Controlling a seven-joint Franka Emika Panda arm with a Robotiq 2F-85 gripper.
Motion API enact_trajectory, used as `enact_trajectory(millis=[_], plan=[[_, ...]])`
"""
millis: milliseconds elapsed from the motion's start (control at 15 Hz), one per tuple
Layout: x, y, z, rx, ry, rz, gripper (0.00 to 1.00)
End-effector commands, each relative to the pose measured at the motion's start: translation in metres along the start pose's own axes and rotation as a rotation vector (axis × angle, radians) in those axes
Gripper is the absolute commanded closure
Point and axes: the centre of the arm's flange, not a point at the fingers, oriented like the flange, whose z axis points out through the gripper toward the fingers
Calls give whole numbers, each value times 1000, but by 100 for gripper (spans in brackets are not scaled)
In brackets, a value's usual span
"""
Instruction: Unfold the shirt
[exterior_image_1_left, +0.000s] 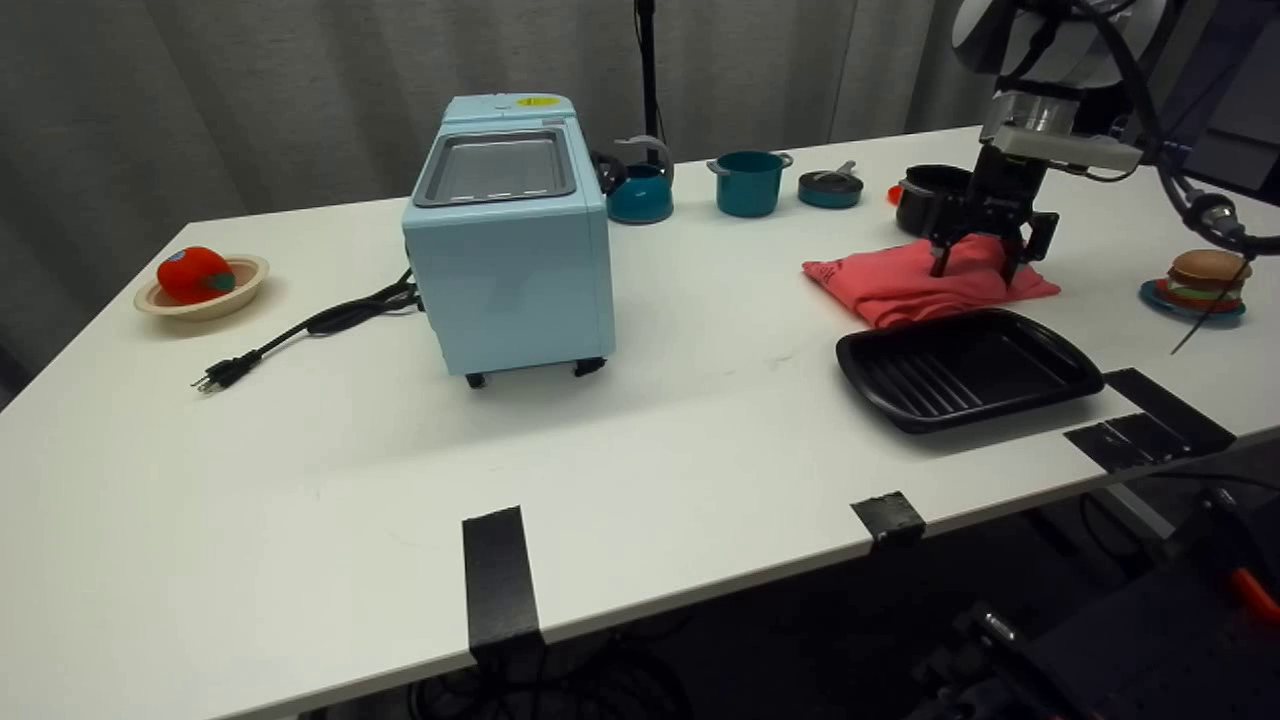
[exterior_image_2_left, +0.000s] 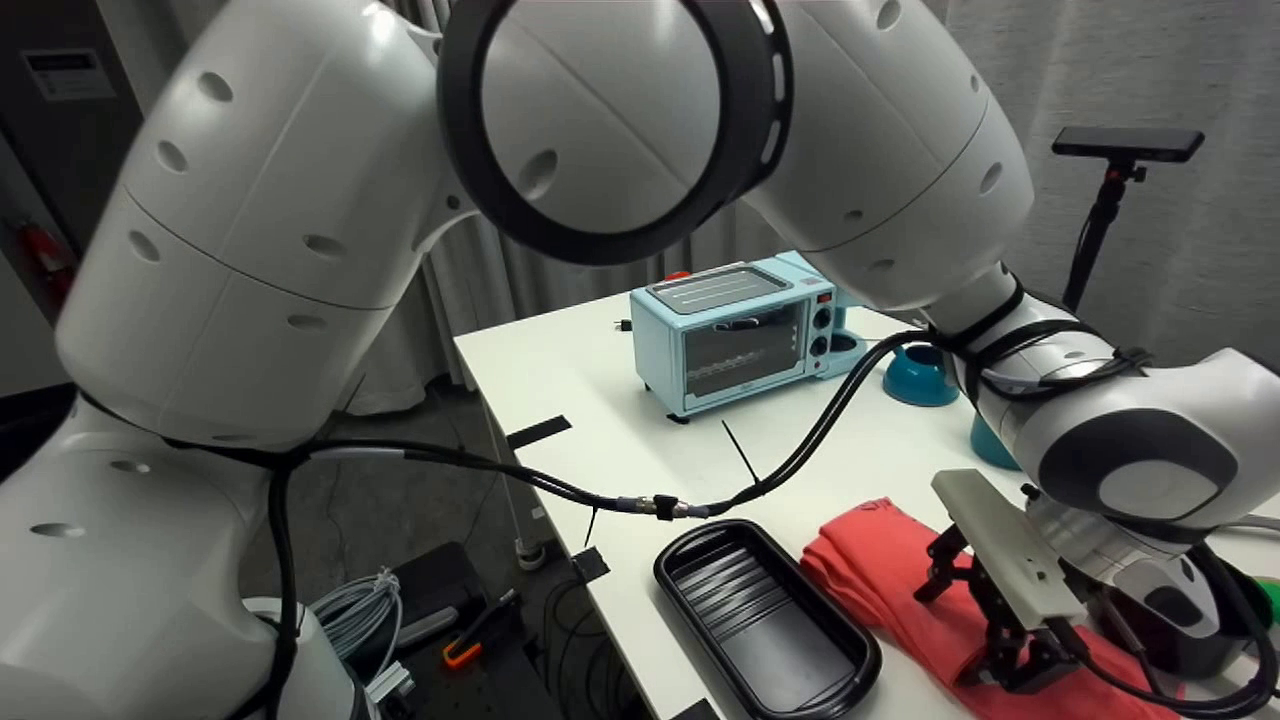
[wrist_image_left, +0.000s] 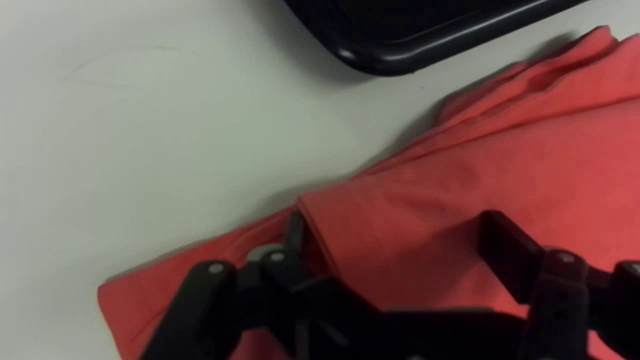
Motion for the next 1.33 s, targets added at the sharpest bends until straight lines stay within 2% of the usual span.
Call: enact_trajectory(millis=[0, 467, 600, 867, 1067, 1267], plan=[[14, -5, -4, 44, -29, -22, 44], [5, -25, -26, 33, -43, -58, 97], [-1, -30, -31, 19, -28, -66, 100], [-25, -54, -54, -16, 61, -113, 97], [-50, -88, -69, -17, 139, -169, 97], [-81, -123, -69, -6, 188, -229, 97]])
